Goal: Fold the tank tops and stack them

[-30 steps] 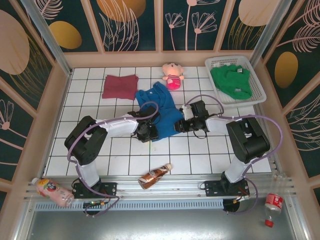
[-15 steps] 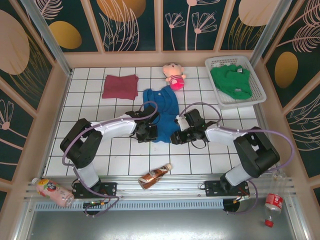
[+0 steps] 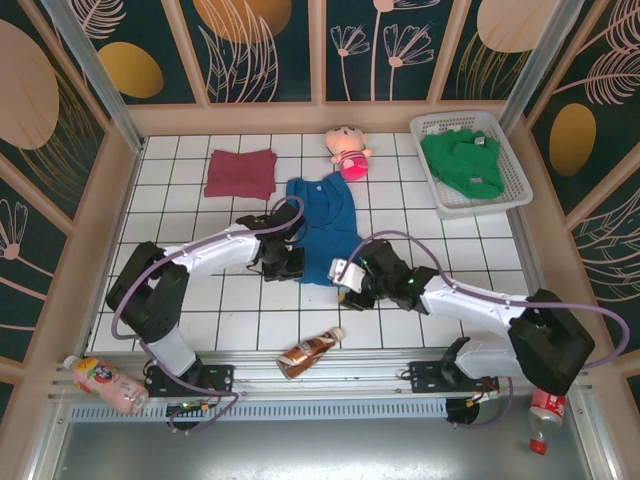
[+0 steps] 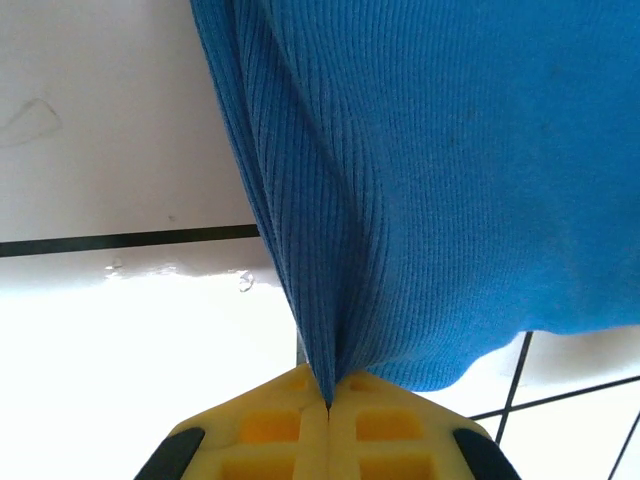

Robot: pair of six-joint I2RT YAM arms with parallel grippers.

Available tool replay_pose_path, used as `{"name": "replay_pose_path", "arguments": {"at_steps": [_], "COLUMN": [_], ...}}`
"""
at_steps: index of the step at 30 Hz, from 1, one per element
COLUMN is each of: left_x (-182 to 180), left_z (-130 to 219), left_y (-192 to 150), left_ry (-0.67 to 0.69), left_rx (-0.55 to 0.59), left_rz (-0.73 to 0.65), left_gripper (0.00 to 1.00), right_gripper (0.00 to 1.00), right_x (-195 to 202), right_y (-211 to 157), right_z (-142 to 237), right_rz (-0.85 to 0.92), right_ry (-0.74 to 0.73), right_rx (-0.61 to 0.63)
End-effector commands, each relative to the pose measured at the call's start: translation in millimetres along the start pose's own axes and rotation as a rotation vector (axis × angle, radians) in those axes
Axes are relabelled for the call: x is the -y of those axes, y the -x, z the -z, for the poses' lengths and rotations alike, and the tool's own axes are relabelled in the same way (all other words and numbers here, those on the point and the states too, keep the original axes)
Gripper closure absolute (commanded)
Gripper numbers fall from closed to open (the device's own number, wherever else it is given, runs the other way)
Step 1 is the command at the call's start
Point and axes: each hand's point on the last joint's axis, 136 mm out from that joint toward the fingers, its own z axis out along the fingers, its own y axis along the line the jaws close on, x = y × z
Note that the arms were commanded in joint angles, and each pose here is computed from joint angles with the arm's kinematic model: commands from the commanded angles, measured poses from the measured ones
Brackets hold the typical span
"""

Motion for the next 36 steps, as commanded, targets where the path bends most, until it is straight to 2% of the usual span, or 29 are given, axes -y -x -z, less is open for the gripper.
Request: {"name": "replay_pose_path", "arguments": {"at_steps": [1, 5, 9, 15, 21, 24, 31, 36], "left_x": [-10, -13, -18, -26, -32, -32, -39, -37], "left_z": [13, 12, 11, 10, 13, 15, 25, 43], "left_y": [-10, -15, -16, -21, -28, -31, -52, -58], "left_ry": [0.003, -0.018, -0.005, -0.002, 0.001, -0.006, -0.025, -0.035], "left_rx": [-0.037, -0.058, -0.066, -0.079, -0.085, -0.089, -0.127, -0.121], "left_rz": [-0.020, -0.014, -0.016, -0.011, -0.012, -0.009, 0.025, 0.028], "left_gripper": [1.00, 1.00, 1.00, 1.00, 1.00, 1.00, 1.00, 1.00], "right_gripper": [0.45, 0.45, 0.47, 0.55, 0.82, 0.91, 0.95, 0.97], "right_x": [13, 23, 15, 21, 9, -10, -50, -51], "right_y": [-16, -16, -9, -18, -7, 6, 17, 54], "right_z": [-10, -24, -38, -47, -43, -33, -3, 25], "right_rz": [0.203, 0.214, 0.265, 0.286, 0.242, 0.230, 0.143, 0.068], "right_ry": [-0.090, -0.138, -0.144, -0.203, -0.117, -0.043, 0.118, 0.183], "right_rx": [-0.062, -0.088, -0.079, -0.129, -0.106, -0.063, -0.018, 0.077]}}
